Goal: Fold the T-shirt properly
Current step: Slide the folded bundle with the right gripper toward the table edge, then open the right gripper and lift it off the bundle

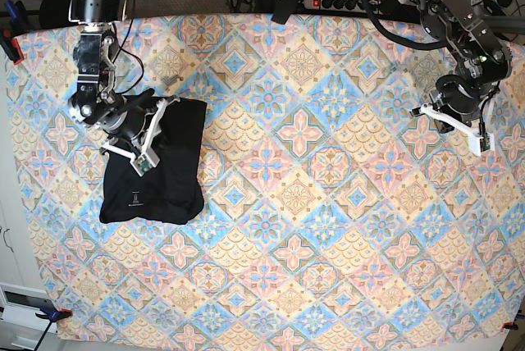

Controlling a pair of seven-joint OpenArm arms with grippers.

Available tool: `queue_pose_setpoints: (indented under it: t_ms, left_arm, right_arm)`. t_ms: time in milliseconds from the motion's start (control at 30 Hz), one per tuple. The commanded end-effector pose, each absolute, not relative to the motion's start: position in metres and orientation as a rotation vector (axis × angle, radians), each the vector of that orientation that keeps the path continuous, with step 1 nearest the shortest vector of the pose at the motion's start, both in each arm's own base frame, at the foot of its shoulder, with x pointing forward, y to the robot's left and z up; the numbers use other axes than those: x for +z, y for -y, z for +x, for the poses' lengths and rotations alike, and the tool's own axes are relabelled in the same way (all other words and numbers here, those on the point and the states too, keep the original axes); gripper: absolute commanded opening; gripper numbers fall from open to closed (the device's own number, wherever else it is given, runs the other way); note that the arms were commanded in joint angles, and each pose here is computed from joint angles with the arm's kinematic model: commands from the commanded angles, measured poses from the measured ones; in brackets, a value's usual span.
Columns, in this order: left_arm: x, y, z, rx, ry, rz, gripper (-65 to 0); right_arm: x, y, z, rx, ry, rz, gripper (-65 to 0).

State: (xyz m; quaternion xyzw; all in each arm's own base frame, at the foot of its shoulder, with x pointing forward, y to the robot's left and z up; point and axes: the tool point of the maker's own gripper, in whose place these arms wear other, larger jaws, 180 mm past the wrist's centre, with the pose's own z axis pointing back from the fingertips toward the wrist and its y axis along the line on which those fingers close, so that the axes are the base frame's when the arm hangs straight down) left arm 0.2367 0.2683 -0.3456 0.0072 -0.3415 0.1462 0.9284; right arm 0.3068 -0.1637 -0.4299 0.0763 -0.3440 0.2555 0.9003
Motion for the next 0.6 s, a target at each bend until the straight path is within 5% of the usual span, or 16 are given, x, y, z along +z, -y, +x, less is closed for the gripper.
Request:
queue_pose_setpoints:
  t_ms: [0, 567]
  left_arm:
    - [-0.336, -0.266, 0.242, 0.280, 0.746, -0.002, -63.0]
    - [-0.341, -0.260, 0.236, 0.277, 0.733, -0.035, -63.1]
  right_arm:
    - [-0.420, 0.178, 0.314, 0.509, 0.741, 0.129, -65.0]
    - [-0.469, 0.221, 0.298, 0.294, 0.648, 0.169, -65.0]
